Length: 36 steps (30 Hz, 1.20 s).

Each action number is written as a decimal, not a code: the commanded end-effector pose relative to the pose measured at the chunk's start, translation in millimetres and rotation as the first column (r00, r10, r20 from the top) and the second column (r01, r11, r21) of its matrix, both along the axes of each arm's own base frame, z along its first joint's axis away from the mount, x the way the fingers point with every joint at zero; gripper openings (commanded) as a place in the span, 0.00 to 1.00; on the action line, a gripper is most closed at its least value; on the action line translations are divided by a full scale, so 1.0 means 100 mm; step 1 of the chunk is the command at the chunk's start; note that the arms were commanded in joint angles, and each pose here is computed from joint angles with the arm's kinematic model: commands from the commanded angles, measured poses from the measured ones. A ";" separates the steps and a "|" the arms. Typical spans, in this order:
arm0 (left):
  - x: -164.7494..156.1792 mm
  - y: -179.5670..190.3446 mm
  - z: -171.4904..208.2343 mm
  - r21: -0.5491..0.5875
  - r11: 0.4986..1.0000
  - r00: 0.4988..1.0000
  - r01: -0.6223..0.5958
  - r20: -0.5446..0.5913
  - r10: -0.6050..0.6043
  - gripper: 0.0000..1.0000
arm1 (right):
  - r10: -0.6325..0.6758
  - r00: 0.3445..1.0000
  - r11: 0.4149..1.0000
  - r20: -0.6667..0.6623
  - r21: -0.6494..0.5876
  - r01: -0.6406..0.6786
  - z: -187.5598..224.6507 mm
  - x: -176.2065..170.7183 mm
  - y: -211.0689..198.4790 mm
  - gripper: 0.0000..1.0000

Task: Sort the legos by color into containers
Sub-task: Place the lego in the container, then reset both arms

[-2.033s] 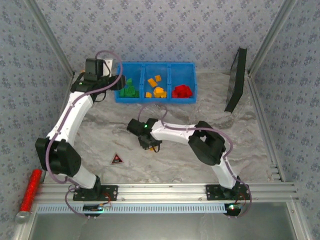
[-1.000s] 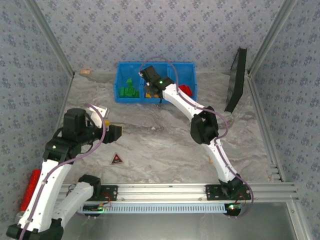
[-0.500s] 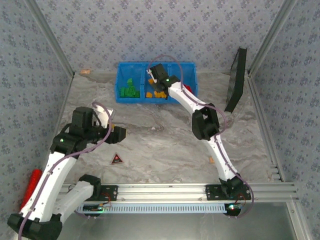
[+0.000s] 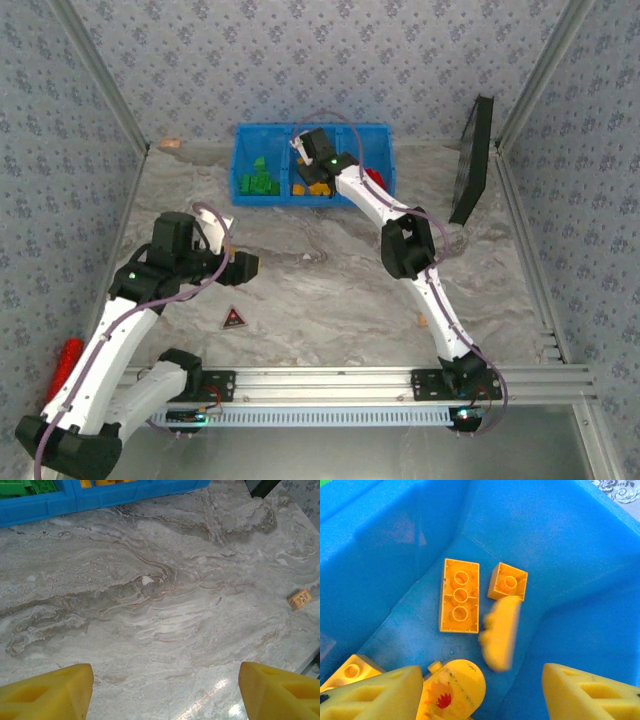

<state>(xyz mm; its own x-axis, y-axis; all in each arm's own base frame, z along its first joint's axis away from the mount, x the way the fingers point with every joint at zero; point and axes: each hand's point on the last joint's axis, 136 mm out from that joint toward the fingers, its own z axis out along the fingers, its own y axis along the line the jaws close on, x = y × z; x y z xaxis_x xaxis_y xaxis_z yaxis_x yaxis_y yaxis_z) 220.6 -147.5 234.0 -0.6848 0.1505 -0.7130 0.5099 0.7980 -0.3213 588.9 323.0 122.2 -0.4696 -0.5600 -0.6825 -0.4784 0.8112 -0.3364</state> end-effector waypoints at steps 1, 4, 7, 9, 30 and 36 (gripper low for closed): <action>0.11 -0.08 0.16 -0.034 0.999 0.997 0.022 0.071 -0.020 0.76 | 0.014 0.997 0.998 0.072 0.066 -0.019 0.56 -0.01 -0.02 0.68; 0.17 -0.06 0.20 -0.023 1.000 0.993 0.007 0.115 -0.005 0.77 | 0.015 0.994 0.994 0.111 0.106 -0.027 0.86 -0.07 -0.03 0.72; 0.32 0.04 0.21 0.016 0.998 0.979 -0.056 0.196 0.051 0.80 | 0.019 0.989 0.989 0.145 0.142 -0.040 1.21 -0.15 -0.05 0.79; 0.46 0.16 0.22 0.041 0.989 0.958 -0.139 0.259 0.123 0.87 | 0.027 0.987 0.985 0.159 0.166 -0.054 1.42 -0.25 -0.07 0.86; 1.17 1.72 -0.79 0.294 0.541 0.614 -0.788 0.439 0.656 1.00 | -0.288 0.947 0.943 0.145 0.213 0.255 1.00 -2.09 -2.21 1.00; 1.15 1.88 -1.14 0.214 0.514 0.541 -0.830 0.532 0.652 1.00 | -0.396 0.902 0.886 0.171 0.328 0.327 0.49 -2.44 -2.77 1.00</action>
